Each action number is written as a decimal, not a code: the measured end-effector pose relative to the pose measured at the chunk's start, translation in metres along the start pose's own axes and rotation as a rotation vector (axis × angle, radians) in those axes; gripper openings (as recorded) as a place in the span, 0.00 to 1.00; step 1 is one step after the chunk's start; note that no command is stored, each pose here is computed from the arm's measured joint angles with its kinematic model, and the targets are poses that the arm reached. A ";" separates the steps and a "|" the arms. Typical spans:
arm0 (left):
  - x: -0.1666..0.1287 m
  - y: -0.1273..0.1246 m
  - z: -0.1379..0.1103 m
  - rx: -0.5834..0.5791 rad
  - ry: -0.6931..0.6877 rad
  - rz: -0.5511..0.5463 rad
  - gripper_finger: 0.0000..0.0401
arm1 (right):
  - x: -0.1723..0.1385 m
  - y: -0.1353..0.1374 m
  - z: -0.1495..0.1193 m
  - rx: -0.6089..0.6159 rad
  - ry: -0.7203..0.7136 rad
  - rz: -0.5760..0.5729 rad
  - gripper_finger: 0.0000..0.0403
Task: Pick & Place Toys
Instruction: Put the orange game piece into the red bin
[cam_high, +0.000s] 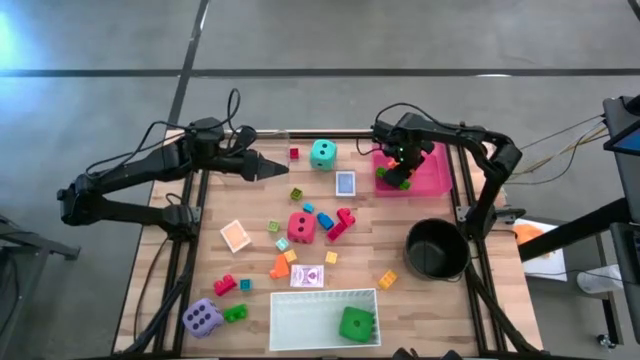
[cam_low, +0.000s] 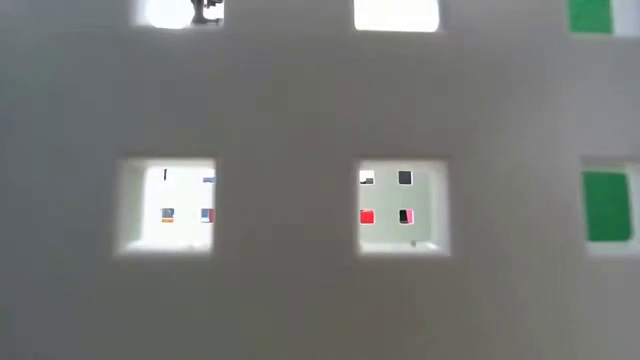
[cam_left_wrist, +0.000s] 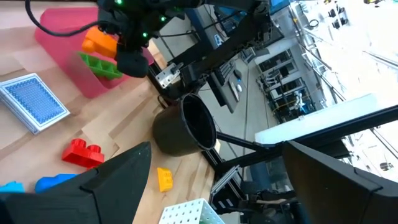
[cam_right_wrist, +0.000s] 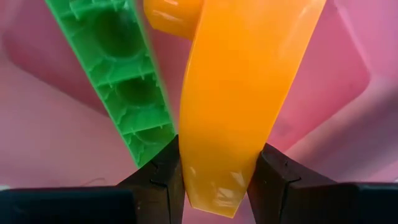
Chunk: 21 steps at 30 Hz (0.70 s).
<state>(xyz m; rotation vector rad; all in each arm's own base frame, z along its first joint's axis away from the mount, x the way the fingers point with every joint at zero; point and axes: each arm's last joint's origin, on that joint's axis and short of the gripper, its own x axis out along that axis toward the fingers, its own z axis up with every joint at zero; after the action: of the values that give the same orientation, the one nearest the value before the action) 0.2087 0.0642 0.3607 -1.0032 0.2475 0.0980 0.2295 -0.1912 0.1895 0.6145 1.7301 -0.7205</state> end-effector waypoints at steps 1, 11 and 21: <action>0.000 0.000 0.000 0.000 -0.001 0.001 0.91 | 0.001 0.000 -0.001 -0.009 0.005 -0.002 0.29; 0.000 0.000 0.000 -0.002 -0.006 0.004 0.91 | 0.010 0.001 -0.005 -0.023 0.037 -0.008 0.29; 0.000 0.000 0.000 -0.003 -0.006 0.005 0.91 | 0.011 0.001 -0.006 -0.038 0.045 -0.002 0.29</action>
<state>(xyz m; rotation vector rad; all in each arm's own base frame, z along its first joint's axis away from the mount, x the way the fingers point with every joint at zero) 0.2087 0.0644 0.3607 -1.0050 0.2443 0.1055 0.2237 -0.1857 0.1797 0.6070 1.7817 -0.6777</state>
